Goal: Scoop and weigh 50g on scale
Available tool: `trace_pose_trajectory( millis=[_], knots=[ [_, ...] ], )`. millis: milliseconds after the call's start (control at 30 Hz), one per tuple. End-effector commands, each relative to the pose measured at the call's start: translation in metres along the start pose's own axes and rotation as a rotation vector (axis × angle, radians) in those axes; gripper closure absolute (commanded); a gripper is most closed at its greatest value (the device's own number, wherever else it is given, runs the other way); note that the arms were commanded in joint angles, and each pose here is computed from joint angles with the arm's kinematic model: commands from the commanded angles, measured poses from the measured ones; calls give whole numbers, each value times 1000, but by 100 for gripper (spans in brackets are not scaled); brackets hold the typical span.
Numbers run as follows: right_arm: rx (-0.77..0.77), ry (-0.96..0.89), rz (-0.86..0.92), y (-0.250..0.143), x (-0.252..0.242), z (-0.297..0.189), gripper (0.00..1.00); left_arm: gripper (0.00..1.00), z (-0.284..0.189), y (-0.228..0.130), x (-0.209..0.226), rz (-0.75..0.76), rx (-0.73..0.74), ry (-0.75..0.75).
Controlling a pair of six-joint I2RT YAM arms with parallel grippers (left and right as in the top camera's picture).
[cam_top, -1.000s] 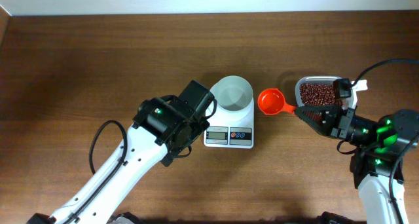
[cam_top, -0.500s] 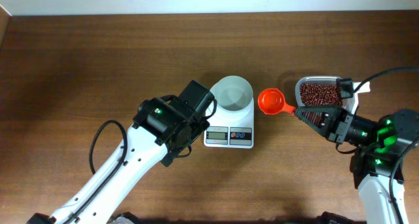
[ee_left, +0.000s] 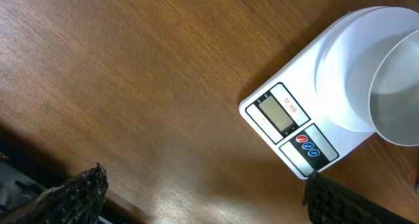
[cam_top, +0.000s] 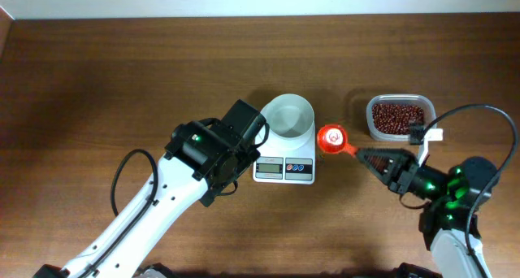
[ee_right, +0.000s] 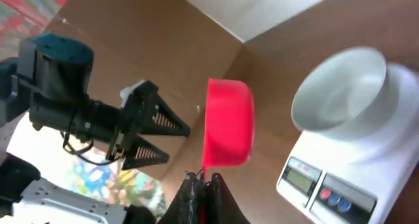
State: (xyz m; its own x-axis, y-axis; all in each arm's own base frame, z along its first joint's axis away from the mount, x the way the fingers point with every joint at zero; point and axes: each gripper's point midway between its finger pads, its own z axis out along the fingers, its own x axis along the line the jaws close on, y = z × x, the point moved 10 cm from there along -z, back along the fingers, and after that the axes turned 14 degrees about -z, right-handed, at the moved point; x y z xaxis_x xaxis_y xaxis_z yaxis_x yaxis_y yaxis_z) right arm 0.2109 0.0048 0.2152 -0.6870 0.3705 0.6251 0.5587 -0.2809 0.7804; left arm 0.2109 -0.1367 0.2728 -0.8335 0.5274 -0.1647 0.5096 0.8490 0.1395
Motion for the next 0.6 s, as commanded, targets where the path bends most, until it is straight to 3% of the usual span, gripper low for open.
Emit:
trace_pose_trajectory(
  millis=[0, 200, 333, 400, 567],
  knots=[
    [-66, -58, -131, 38, 7, 2, 96, 1, -7, 2, 0, 6, -17, -27],
    [-206, -338, -78, 106, -42, 7, 96, 1, -7, 2, 0, 6, -17, -27],
    [-29, -498, -130, 140, -32, 31, 96, 1, -7, 2, 0, 6, -17, -27],
    [150, -626, -84, 132, -17, 45, 96, 1, -7, 2, 0, 6, -17, -27],
    [351, -827, 63, 91, 38, 12, 96, 1, -7, 2, 0, 6, -17, -27]
  ],
)
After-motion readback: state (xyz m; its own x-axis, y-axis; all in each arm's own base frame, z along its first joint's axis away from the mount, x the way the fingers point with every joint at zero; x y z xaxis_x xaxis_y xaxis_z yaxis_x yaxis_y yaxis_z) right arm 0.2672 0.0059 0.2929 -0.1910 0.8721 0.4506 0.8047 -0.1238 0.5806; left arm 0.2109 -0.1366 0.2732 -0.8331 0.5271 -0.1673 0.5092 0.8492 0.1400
